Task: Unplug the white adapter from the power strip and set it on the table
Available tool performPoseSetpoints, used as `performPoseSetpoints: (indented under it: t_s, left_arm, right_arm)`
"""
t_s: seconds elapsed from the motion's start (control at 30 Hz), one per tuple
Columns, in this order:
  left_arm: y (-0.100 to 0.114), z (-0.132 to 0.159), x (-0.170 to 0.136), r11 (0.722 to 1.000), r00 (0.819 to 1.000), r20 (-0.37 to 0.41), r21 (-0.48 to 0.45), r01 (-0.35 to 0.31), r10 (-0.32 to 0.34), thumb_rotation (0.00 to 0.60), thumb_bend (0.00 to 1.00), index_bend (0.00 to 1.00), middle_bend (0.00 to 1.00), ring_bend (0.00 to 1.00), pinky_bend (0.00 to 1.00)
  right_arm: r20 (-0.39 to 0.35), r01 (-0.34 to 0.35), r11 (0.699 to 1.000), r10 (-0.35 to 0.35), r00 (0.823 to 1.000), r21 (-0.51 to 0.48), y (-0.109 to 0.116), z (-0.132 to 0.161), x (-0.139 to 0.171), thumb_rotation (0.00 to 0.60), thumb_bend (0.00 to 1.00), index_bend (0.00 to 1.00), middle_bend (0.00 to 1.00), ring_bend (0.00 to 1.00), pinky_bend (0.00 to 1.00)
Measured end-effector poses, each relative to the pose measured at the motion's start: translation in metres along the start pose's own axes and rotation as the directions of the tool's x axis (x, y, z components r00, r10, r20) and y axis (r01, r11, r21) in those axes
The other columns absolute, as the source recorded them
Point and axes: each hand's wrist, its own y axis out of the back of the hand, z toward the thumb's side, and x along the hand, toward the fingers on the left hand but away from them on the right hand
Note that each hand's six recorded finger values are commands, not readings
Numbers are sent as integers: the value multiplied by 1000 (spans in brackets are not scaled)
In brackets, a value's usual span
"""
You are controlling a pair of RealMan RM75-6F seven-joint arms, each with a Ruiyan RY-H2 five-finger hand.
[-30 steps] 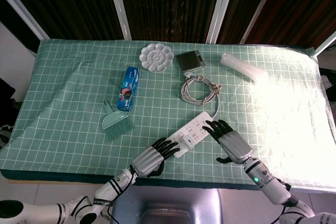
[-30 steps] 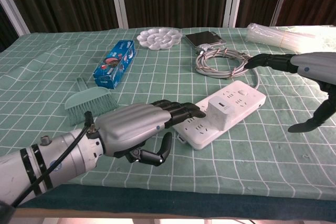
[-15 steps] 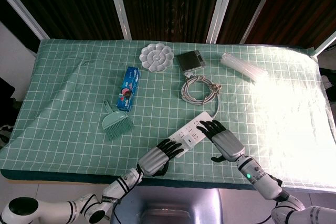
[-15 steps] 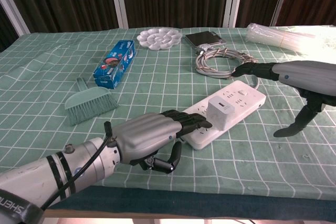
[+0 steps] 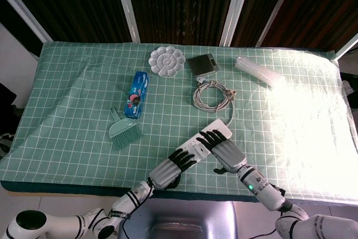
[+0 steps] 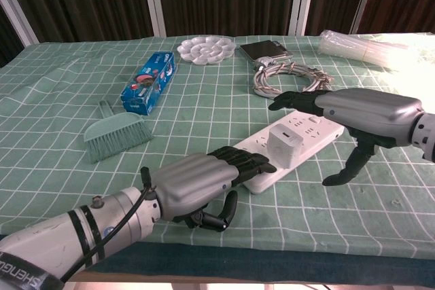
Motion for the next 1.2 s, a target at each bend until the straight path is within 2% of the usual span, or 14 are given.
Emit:
performPoseSetpoints:
  t_s: [0.23, 0.37, 0.47, 0.53, 0.6, 0.83, 1.0, 1.2]
  left_arm:
    - [-4, 3, 0, 1000, 1000, 7, 18, 8, -8, 488, 859, 0, 0, 0, 5]
    - [-5, 5, -2, 1000, 1000, 11, 29, 12, -13, 495, 859, 0, 0, 0, 5]
    - [-6, 4, -3, 999, 1000, 10, 30, 14, -15, 493, 861, 0, 0, 0, 5]
    - [-7, 5, -2, 999, 1000, 10, 27, 18, -18, 494, 867, 0, 0, 0, 5]
    - [-7, 7, -2, 999, 1000, 15, 25, 21, -22, 499, 867, 0, 0, 0, 5]
    - [-10, 9, -2, 999, 999, 20, 30, 24, -25, 501, 862, 0, 0, 0, 5]
    - [-12, 6, -2, 999, 1000, 10, 30, 29, -29, 502, 861, 0, 0, 0, 6]
    - [-10, 6, -2, 999, 1000, 13, 36, 24, -25, 504, 861, 0, 0, 0, 6]
  right_arm:
    - [-15, 42, 997, -42, 999, 67, -4, 10, -20, 600, 152, 0, 3, 0, 2]
    - [-23, 65, 993, -63, 998, 99, -6, 13, -28, 600, 171, 11, 41, 0, 10]
    - [-32, 76, 991, -72, 997, 113, -7, 15, -31, 600, 221, 60, 84, 4, 54]
    - [-41, 78, 989, -73, 996, 122, -10, 16, -32, 600, 270, 59, 107, 14, 73]
    - [-55, 76, 988, -69, 996, 133, -13, 17, -34, 600, 273, 60, 128, 26, 73]
    - [-99, 80, 979, -62, 993, 185, -22, 25, -39, 600, 303, 235, 249, 94, 129]
    - [-102, 69, 977, -49, 994, 204, -26, 24, -40, 600, 338, 283, 257, 126, 159]
    - [-97, 58, 974, -37, 995, 221, -27, 22, -39, 600, 374, 290, 257, 127, 167]
